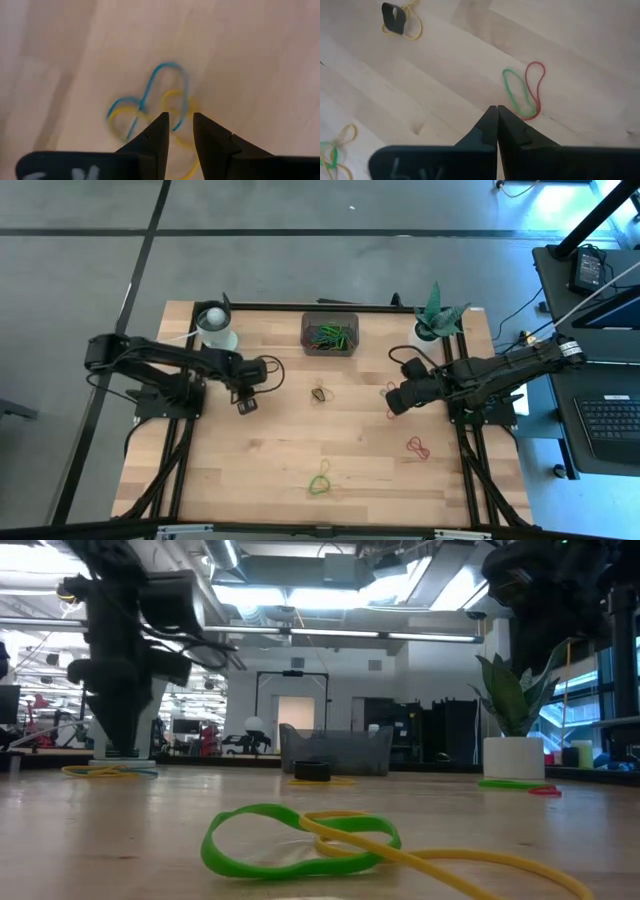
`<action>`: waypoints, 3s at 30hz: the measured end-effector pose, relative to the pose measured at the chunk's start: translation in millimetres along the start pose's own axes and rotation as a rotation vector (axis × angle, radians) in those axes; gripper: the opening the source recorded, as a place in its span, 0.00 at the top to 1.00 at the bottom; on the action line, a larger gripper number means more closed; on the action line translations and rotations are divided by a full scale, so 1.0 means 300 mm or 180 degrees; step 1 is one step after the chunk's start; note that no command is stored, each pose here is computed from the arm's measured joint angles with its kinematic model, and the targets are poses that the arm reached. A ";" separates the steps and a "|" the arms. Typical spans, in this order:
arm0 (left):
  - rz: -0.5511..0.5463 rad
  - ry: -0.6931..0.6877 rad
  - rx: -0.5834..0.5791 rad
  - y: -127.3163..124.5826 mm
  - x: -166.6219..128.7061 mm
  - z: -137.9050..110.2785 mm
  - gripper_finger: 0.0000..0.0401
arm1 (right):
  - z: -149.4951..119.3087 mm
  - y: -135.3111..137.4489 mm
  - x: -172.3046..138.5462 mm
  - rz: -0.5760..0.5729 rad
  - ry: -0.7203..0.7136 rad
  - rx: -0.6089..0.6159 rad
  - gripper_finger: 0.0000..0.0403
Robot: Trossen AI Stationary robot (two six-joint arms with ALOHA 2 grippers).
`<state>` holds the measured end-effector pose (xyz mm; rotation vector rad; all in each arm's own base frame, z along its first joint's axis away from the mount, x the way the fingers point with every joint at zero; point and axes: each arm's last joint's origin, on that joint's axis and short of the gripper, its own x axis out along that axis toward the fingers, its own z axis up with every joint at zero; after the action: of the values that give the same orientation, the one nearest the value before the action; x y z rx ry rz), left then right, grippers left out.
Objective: Pick and place rubber bands into bin
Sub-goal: Put the blue rubber band into the bin
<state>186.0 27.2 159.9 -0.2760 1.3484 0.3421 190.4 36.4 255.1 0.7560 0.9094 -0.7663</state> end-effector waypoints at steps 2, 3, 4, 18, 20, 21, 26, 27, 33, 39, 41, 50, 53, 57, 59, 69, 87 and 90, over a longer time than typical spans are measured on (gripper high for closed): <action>-0.0113 -0.0050 0.0013 -0.008 0.012 0.023 0.80 | 0.000 0.001 0.000 0.0005 -0.0002 -0.0081 0.99; -0.0130 -0.0091 0.0013 -0.012 0.013 0.038 0.79 | 0.000 0.001 0.000 0.0005 -0.0002 -0.0107 0.99; -0.0137 -0.0130 0.0012 -0.016 0.013 0.054 0.79 | 0.000 0.001 0.000 0.0007 -0.0003 -0.0155 0.99; 0.0002 0.0280 -0.0221 -0.026 0.106 0.142 0.81 | 0.001 0.003 0.000 0.0031 -0.0013 -0.0628 0.99; 0.0026 0.0343 -0.0278 -0.030 0.119 0.142 0.81 | 0.001 0.003 0.000 0.0030 -0.0014 -0.0651 0.99; 0.0039 0.0368 -0.0314 -0.030 0.125 0.141 0.81 | 0.001 0.003 0.000 0.0030 -0.0014 -0.0655 0.99; 0.0080 0.0377 -0.0427 -0.026 0.129 0.141 0.81 | 0.002 0.005 0.000 0.0043 -0.0020 -0.0670 0.99; 0.0077 0.0379 -0.0444 -0.024 0.129 0.142 0.81 | 0.002 0.005 0.000 0.0046 -0.0021 -0.0702 0.99; 0.0117 0.0437 -0.0954 -0.004 0.131 0.140 0.84 | 0.002 0.005 0.000 0.0034 -0.0043 -0.0751 0.99; 0.0141 0.0449 -0.1346 0.004 0.132 0.140 0.87 | 0.003 0.005 0.000 0.0029 -0.0054 -0.0801 0.99; 0.0147 0.0452 -0.1432 0.004 0.132 0.139 0.87 | 0.003 0.005 0.000 0.0029 -0.0054 -0.0801 0.99; 0.0123 0.0506 -0.1590 0.004 0.131 0.138 0.95 | 0.003 0.005 0.000 0.0029 -0.0054 -0.0823 0.99; 0.0160 0.0537 -0.1581 0.002 0.114 0.155 0.99 | 0.003 0.005 0.000 0.0028 -0.0054 -0.0824 0.99; 0.0309 0.0696 -0.1525 0.001 0.068 0.177 1.00 | 0.003 0.005 0.000 0.0030 -0.0055 -0.0818 0.99; 0.0352 0.0660 -0.1442 -0.002 0.033 0.204 0.99 | 0.003 0.006 0.000 0.0042 -0.0060 -0.0814 0.99; 0.0496 0.0364 -0.1088 -0.038 -0.121 0.309 1.00 | 0.005 0.011 0.000 0.0088 -0.0083 -0.0790 0.99; 0.0475 0.0719 -0.1315 -0.032 -0.046 0.232 0.77 | 0.012 0.031 -0.002 0.0263 -0.0175 -0.0877 0.99; 0.0443 0.0721 -0.1320 -0.030 -0.017 0.216 0.75 | 0.013 0.034 -0.002 0.0290 -0.0191 -0.0870 0.99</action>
<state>246.9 43.4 178.0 -0.5808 1.5160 0.7272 200.2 38.4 259.7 0.5271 0.8976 -0.5672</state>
